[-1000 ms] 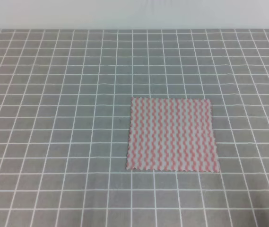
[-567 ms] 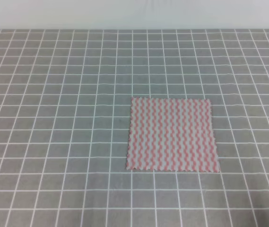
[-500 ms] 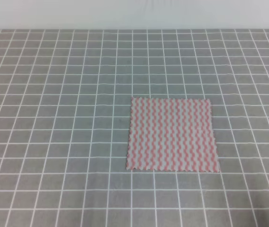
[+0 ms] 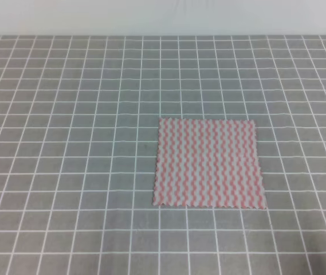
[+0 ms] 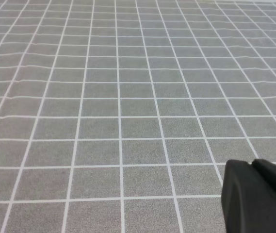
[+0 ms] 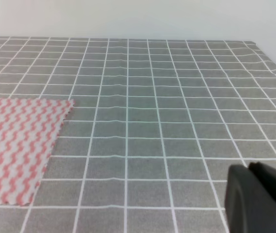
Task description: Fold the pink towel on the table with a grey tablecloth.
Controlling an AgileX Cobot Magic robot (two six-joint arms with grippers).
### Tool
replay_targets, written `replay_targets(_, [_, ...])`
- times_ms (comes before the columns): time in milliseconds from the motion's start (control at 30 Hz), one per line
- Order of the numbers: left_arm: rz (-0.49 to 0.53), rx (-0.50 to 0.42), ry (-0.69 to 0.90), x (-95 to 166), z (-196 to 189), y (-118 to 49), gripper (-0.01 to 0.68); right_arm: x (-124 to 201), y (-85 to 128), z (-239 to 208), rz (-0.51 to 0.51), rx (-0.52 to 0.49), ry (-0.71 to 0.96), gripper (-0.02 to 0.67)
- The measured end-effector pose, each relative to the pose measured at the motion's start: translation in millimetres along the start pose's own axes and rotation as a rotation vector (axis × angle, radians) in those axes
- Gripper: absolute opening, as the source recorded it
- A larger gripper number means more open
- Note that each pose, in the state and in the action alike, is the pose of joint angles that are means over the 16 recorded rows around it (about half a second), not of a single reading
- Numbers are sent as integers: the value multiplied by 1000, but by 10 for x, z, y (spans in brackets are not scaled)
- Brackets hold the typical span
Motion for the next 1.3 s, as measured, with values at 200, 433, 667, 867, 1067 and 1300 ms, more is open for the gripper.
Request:
replay_targets(200, [0, 0, -1, 6, 2, 0, -1, -10, 0, 0, -1, 0, 3, -17])
replay_targets(433, [0, 0, 0, 9, 3, 0, -1, -1, -10, 0, -24, 7, -1, -16])
replay_targets(667, [0, 0, 1, 8, 3, 0, -1, 10, -21, 1, -47, 13, -6, -16])
replay_targets(867, [0, 0, -1, 3, 1, 0, -1, 2, -22, 0, -51, 14, -2, -16])
replay_targets(1067, [0, -1, -4, -6, 0, 1, -1, 0, -21, 0, -49, 14, -3, -16])
replay_targets(1300, [-133, 29, -73, -106, -6, -36, -1, -78, 20, -3, 57, -15, -57, -16])
Point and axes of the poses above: a point on each arm's last joint axis where the gripper is mounted, z pointing out along that axis toward the gripper, y along the wrist's bending axis when the last joint is at zero, x = y × z, the point moved 6 cm from there along z, pointing out along that axis toward the gripper, and after that the axes turned 4 degrees about z, right-handed, at the moved point
